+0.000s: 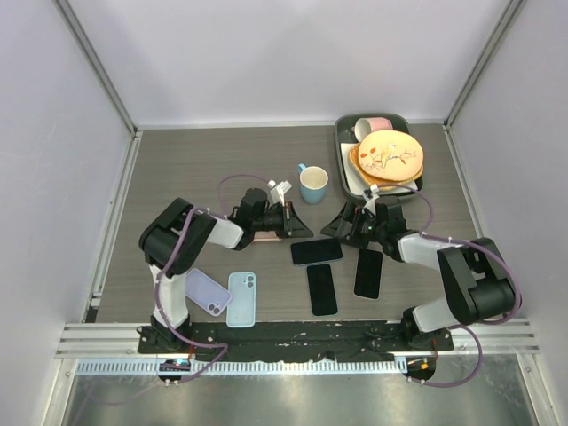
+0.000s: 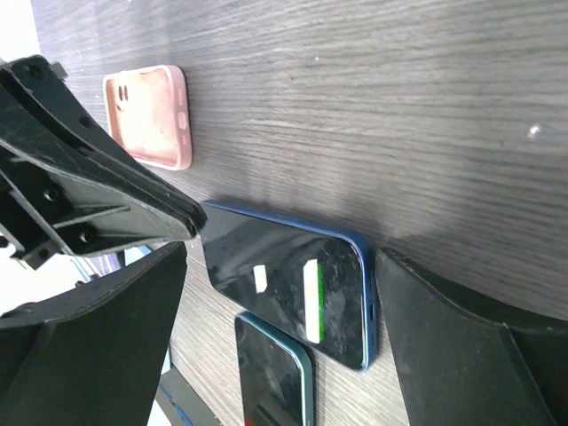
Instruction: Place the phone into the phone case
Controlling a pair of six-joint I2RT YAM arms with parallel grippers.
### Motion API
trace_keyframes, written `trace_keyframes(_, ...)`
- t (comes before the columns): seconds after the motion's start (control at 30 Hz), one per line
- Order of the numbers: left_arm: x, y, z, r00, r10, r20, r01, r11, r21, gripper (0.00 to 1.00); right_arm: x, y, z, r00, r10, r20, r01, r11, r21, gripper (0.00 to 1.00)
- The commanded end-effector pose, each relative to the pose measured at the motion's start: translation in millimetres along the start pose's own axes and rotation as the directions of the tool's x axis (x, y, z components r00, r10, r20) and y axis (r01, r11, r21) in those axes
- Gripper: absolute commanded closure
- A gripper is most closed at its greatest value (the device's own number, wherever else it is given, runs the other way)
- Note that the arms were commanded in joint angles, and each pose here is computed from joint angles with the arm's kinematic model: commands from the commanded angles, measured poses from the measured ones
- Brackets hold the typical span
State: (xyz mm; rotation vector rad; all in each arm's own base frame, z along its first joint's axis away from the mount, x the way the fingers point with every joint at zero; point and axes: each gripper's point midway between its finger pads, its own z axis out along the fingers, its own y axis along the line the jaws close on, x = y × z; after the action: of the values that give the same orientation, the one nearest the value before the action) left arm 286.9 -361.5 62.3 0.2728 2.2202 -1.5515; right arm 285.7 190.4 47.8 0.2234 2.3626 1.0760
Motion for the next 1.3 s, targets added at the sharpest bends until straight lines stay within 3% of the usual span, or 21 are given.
trace_keyframes(0.0,-18,-12,-5,0.996,0.094,0.002,-0.094,0.995,-0.042,1.0,-6,-7,-10,0.998,-0.055,0.018,0.054,0.996,0.077,0.08)
trace_keyframes(0.07,-25,-13,-7,0.993,0.114,0.016,-0.113,0.991,-0.072,0.96,-9,-9,-13,0.998,-0.065,0.022,0.063,0.993,0.098,0.07)
trace_keyframes(0.1,-27,-14,-12,0.992,0.127,0.016,-0.125,0.988,-0.094,0.8,-10,-9,-13,0.997,-0.078,0.022,0.075,0.992,0.104,0.07)
trace_keyframes(0.13,-28,-15,-14,0.991,0.133,0.019,-0.131,0.985,-0.109,0.74,-8,-13,-15,0.997,-0.076,0.018,0.073,0.99,0.124,0.07)
trace_keyframes(0.17,-31,-13,-17,0.99,0.141,0.03,-0.136,0.981,-0.138,0.62,-9,-13,-16,0.996,-0.084,0.018,0.081,0.988,0.129,0.07)
trace_keyframes(0.27,-21,-6,-33,0.993,0.12,-0.017,-0.121,0.963,-0.242,0.54,-8,-20,-19,0.995,-0.096,0.011,0.092,0.981,0.168,0.07)
trace_keyframes(0.5,22,19,-69,0.997,0.016,-0.075,-0.044,0.92,-0.39,0.53,1,-36,-22,0.994,-0.105,-0.027,0.108,0.967,0.23,0.08)
trace_keyframes(0.83,54,37,-65,0.995,-0.087,-0.051,0.065,0.937,-0.344,0.53,27,-46,-7,0.993,-0.031,-0.117,0.056,0.974,0.221,0.2)
trace_keyframes(0.93,65,52,-66,0.991,-0.125,-0.057,0.093,0.916,-0.39,0.52,32,-46,-2,0.991,-0.028,-0.13,0.056,0.974,0.22,0.22)
trace_keyframes(1.13,62,49,-48,0.984,-0.179,0.013,0.175,0.948,-0.265,0.54,42,-34,8,0.99,0.003,-0.143,0.017,0.99,0.141,0.23)
trace_keyframes(1.27,43,25,-37,0.992,-0.116,0.056,0.123,0.985,-0.124,0.57,45,-24,10,0.991,0.02,-0.131,-0.01,0.997,0.078,0.23)
